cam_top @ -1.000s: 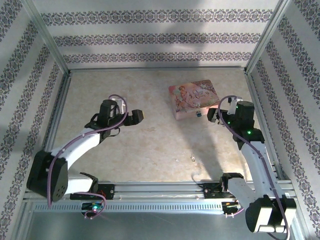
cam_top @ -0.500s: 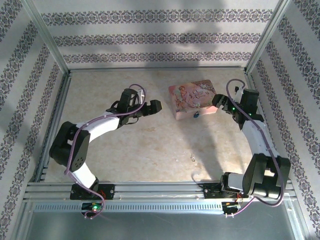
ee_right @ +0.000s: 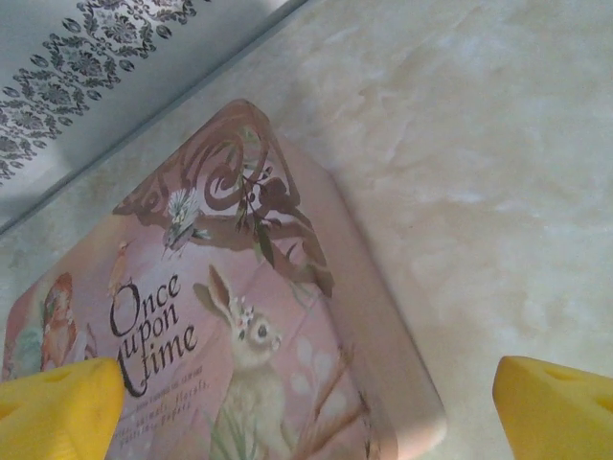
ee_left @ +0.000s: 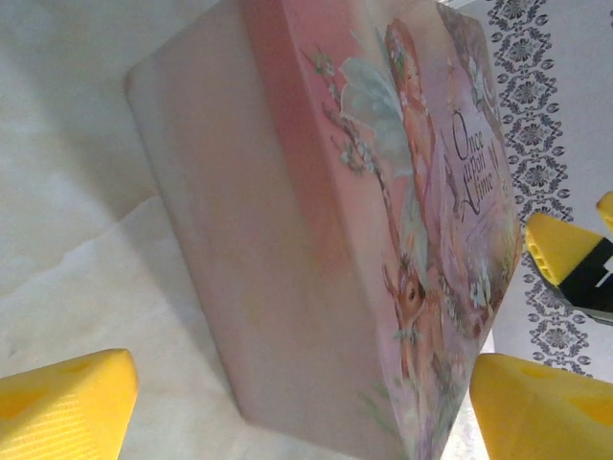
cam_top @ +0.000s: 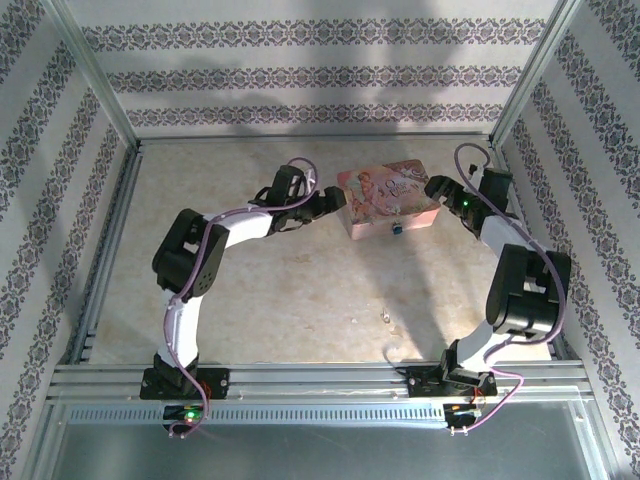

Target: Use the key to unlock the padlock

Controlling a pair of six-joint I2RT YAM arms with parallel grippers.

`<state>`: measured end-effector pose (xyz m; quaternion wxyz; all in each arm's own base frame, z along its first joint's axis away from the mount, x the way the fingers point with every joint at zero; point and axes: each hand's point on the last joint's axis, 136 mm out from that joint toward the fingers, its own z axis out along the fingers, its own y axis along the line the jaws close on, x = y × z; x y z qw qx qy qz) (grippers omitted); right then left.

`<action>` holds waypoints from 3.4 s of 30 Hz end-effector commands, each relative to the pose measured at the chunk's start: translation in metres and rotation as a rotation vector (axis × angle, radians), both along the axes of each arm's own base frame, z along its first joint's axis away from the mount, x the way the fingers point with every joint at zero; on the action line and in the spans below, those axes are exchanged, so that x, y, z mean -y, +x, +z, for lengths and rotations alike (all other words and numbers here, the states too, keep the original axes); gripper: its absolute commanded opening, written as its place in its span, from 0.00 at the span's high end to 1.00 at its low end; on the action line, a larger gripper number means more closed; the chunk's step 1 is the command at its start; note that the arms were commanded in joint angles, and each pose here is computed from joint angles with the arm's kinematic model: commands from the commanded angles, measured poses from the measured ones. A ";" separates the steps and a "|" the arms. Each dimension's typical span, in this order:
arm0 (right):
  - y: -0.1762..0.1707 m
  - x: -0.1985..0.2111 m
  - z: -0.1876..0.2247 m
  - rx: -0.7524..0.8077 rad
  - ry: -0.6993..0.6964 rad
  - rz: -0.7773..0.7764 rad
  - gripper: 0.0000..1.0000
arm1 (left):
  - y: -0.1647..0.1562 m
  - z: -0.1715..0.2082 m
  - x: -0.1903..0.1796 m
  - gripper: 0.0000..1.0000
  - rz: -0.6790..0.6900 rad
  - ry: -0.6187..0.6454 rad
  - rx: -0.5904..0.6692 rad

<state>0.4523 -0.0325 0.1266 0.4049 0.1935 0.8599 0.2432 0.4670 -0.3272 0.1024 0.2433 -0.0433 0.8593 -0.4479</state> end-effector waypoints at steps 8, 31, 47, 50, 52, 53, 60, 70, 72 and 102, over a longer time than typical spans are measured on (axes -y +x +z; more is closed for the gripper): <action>0.029 -0.016 -0.016 0.026 0.135 0.092 0.02 | 0.011 -0.010 0.047 0.10 -0.092 -0.022 -0.037; -0.025 -0.101 0.003 0.032 0.200 0.337 0.07 | 0.014 0.007 0.023 0.10 -0.076 0.006 0.009; -0.111 -0.188 -0.009 -0.026 0.179 0.452 0.06 | 0.000 0.020 -0.025 0.09 -0.026 0.044 0.030; -0.124 -0.196 -0.011 -0.034 0.173 0.452 0.05 | -0.001 0.021 -0.031 0.09 -0.017 0.051 0.034; -0.132 -0.203 -0.014 -0.044 0.173 0.468 0.05 | -0.001 0.022 -0.035 0.09 -0.012 0.062 0.038; -0.134 -0.205 -0.014 -0.045 0.170 0.471 0.05 | -0.001 0.023 -0.038 0.09 -0.006 0.063 0.040; -0.143 -0.185 -0.022 -0.093 0.063 0.379 0.03 | -0.001 0.034 -0.068 0.05 0.048 0.097 0.062; -0.200 -0.130 -0.016 -0.280 -0.174 0.231 0.08 | -0.034 0.072 -0.142 0.00 0.145 0.215 0.144; -0.216 -0.130 -0.014 -0.310 -0.179 0.229 0.15 | -0.051 0.077 -0.149 0.00 0.145 0.236 0.156; -0.283 -0.164 -0.099 -0.656 -0.351 0.342 0.53 | -0.201 0.009 -0.197 0.00 0.213 0.249 0.029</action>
